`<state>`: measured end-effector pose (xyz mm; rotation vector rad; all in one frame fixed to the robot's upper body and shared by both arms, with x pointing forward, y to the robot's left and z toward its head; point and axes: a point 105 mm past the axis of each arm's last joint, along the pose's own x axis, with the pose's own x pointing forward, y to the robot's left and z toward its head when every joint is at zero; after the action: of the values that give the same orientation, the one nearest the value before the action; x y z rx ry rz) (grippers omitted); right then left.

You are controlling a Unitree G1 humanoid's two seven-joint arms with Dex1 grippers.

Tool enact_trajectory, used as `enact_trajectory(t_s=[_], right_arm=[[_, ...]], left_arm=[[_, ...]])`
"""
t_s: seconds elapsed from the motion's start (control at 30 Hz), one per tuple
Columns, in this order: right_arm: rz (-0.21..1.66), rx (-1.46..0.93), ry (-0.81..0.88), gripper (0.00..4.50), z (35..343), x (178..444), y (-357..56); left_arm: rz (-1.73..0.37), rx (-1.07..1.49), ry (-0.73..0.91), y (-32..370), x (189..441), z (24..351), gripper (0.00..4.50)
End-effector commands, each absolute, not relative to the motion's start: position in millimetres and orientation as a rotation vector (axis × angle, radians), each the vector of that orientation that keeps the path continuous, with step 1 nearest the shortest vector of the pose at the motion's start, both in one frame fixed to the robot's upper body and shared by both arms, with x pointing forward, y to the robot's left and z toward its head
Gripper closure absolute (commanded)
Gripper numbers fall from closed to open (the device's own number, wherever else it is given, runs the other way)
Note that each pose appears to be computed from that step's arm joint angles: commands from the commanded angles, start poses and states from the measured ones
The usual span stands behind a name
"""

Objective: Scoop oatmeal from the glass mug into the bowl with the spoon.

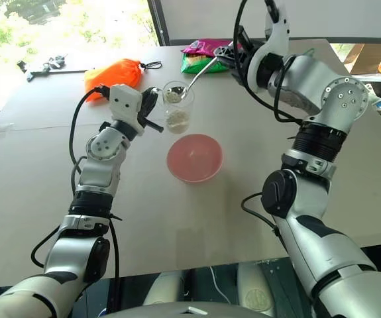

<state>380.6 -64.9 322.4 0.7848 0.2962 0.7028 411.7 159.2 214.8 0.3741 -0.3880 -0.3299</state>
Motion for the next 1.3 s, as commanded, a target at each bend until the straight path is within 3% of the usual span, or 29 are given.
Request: enact_trajectory(t_s=[0.03, 0.77, 1.3], right_arm=[[0.728, 0.783, 0.233, 4.5, 342.1, 374.2, -69.6], [0.679, 0.827, 0.228, 4.5, 338.4, 366.5, -86.5], [0.651, 0.874, 0.206, 4.5, 342.3, 340.0, -102.7]], left_arm=[[-0.321, 0.382, -0.471, 160.2, 404.9, 236.1, 4.44], [-0.398, 0.42, -0.528, 152.8, 393.6, 247.2, 4.44], [-0.415, 0.471, -0.51, 152.6, 397.6, 240.4, 4.44]])
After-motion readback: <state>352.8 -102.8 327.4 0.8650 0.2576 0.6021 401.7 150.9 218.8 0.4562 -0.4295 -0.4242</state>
